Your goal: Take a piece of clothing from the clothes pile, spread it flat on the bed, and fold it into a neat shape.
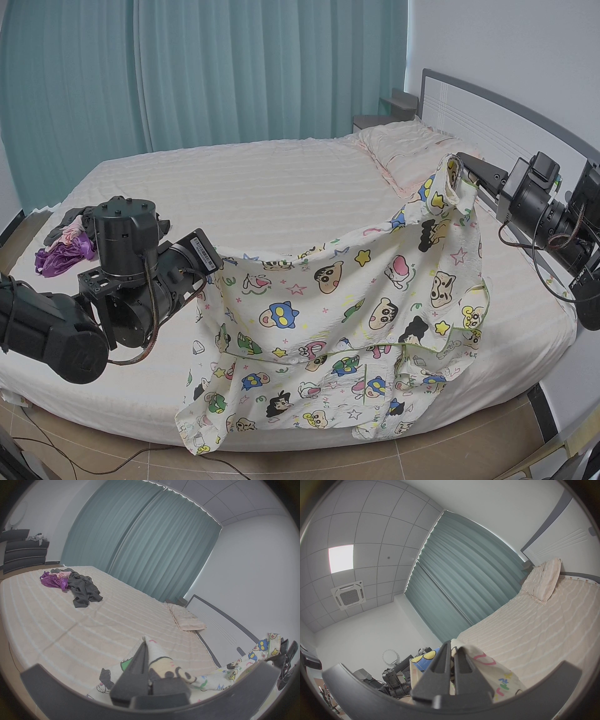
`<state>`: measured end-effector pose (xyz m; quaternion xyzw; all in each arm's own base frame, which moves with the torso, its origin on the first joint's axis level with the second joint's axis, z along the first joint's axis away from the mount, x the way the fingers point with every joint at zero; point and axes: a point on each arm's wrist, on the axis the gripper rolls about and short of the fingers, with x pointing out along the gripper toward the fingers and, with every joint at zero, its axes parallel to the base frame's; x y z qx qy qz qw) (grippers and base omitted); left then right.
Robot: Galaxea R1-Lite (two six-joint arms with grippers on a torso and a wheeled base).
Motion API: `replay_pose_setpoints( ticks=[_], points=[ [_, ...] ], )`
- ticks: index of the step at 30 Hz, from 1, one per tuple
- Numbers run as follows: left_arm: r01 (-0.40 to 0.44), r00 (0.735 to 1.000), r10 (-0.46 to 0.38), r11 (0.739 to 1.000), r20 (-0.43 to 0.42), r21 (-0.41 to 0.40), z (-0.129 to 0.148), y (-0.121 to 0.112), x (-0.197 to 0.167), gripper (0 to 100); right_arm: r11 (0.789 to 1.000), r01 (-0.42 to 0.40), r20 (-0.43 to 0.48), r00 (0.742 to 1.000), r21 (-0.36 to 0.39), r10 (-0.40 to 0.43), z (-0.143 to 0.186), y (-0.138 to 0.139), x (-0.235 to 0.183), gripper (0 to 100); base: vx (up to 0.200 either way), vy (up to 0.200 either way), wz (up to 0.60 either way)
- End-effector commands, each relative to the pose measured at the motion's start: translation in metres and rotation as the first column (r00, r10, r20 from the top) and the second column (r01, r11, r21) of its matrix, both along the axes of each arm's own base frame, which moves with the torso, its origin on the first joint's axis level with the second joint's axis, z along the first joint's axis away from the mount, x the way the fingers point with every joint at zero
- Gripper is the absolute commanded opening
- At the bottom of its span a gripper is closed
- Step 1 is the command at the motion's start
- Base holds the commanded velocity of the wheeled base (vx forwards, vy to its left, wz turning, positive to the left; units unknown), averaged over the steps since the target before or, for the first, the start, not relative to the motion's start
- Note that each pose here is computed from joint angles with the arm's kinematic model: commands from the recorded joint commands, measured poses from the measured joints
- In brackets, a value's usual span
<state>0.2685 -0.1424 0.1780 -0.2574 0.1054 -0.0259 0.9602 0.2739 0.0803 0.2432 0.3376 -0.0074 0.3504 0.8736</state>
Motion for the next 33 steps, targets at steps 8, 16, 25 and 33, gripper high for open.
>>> replay_pose_setpoints(
  ticks=[8,16,25,33],
  points=[
    [-0.044,0.999,0.044,0.999,-0.023,0.011,-0.009,0.007,0.016,0,1.000,0.011,-0.022,1.000,-0.003,-0.011,-0.006,0.001,0.013,0,0.050,0.000,0.00],
    [-0.065,0.997,0.064,0.997,-0.031,-0.035,-0.012,0.005,0.027,0,0.999,0.033,-0.023,0.999,-0.004,-0.033,-0.007,-0.004,0.023,0,0.000,0.000,0.00],
    [-0.071,0.996,0.070,0.997,-0.050,-0.022,-0.023,0.000,0.040,0,0.999,0.052,-0.042,0.998,-0.008,-0.053,-0.014,-0.007,0.035,0,0.000,-0.178,0.00],
    [-0.070,0.996,0.069,0.997,-0.062,-0.015,-0.028,-0.001,0.043,0,0.998,0.060,-0.059,0.996,-0.013,-0.060,-0.020,-0.009,0.041,0,0.000,-0.025,0.00]
  ],
)
